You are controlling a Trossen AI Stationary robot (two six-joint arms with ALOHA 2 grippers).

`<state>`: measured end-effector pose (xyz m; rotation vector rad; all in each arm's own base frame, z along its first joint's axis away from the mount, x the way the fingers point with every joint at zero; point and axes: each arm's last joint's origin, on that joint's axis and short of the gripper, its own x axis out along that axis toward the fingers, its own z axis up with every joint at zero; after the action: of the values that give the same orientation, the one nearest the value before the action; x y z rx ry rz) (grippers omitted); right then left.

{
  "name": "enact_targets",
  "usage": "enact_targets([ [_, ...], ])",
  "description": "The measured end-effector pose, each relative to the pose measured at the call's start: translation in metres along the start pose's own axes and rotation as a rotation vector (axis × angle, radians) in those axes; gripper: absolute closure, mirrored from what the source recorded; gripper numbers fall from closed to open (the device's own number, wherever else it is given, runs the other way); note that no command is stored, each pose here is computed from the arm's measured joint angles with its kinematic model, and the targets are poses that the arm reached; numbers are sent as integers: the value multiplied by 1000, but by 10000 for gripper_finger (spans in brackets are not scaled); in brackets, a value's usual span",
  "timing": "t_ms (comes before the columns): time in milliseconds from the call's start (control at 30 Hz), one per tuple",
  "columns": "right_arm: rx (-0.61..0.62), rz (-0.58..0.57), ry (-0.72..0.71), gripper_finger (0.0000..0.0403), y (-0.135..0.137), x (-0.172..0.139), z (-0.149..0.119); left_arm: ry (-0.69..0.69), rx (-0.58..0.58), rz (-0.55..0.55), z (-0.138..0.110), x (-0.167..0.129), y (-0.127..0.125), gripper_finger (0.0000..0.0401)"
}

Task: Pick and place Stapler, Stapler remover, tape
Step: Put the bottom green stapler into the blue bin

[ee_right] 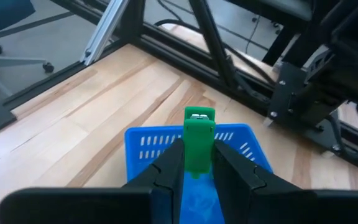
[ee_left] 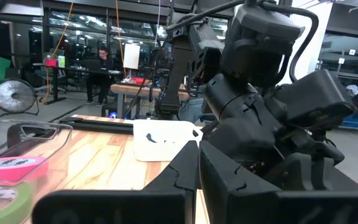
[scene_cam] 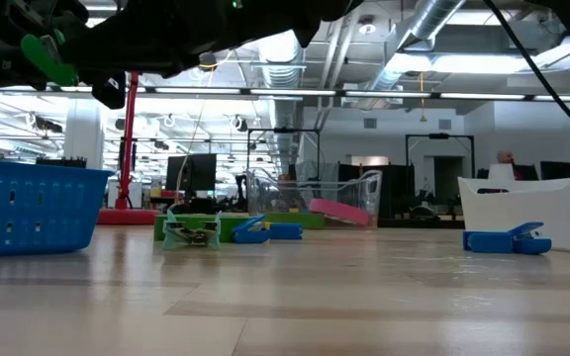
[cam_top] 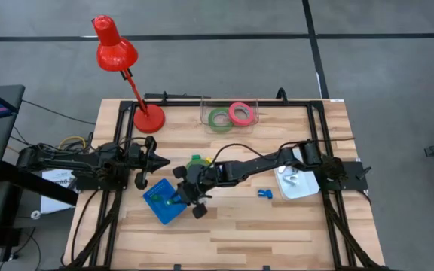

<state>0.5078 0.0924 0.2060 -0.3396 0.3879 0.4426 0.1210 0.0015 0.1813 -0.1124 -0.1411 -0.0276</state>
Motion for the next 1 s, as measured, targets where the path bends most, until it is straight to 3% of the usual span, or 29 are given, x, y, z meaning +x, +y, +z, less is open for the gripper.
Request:
enact_targets([
  [367, 8, -29, 0, 335, -11, -2, -3, 0, 0, 0, 0, 0, 0, 393],
  [567, 15, -24, 43, 335, -7, 12, -19, 0, 0, 0, 0, 0, 0, 393],
  [1000, 27, -12, 62, 335, -6, 24, -22, 0, 0, 0, 0, 0, 0, 393],
])
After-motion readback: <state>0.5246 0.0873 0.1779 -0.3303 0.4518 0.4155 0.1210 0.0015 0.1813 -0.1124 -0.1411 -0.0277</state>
